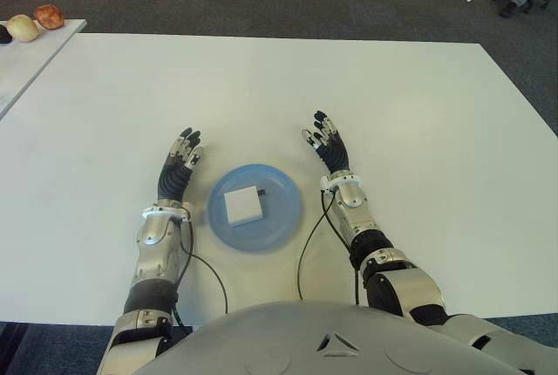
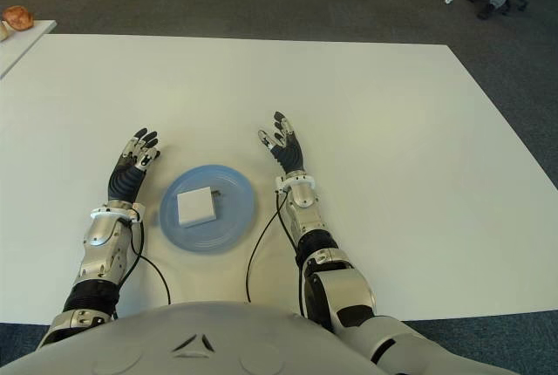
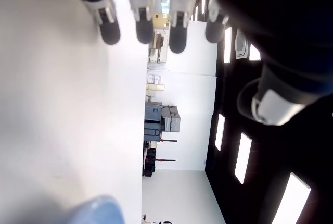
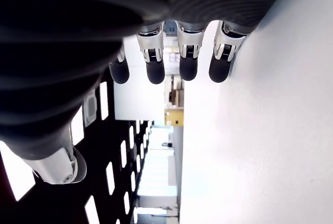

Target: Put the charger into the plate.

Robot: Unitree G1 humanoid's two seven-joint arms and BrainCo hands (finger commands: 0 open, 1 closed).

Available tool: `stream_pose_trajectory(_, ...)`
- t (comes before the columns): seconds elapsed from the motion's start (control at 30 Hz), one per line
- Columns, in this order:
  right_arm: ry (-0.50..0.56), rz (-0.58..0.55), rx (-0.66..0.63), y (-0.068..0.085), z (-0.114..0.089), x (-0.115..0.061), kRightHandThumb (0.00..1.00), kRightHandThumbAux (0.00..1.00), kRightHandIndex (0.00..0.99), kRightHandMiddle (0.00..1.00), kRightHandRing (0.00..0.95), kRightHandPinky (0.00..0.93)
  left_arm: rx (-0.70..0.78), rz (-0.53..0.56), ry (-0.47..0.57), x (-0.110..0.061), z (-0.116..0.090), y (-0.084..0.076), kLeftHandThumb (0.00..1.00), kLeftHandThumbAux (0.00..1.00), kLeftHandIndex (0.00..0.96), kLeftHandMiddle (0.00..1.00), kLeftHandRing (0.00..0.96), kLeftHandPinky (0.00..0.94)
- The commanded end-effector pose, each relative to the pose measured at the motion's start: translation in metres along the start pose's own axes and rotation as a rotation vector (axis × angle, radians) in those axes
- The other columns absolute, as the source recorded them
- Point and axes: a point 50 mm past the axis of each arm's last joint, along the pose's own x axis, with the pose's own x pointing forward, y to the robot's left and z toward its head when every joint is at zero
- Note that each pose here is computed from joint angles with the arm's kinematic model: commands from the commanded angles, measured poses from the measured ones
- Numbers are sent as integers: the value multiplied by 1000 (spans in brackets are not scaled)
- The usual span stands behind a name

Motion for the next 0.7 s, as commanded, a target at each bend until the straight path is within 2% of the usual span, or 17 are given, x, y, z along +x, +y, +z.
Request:
stream_pose_trajectory(0.03, 144, -18, 7, -4, -28, -18, 0, 586, 42, 90, 47, 15, -17, 26, 185, -20, -33, 1, 0, 532, 8, 112, 71, 0)
stream_pose_trajectory(0.7, 145, -21, 14, -4, -28, -18, 0, 602, 45, 98, 56, 36, -22, 29, 193, -18, -33, -1, 0, 542, 6, 114, 74, 0)
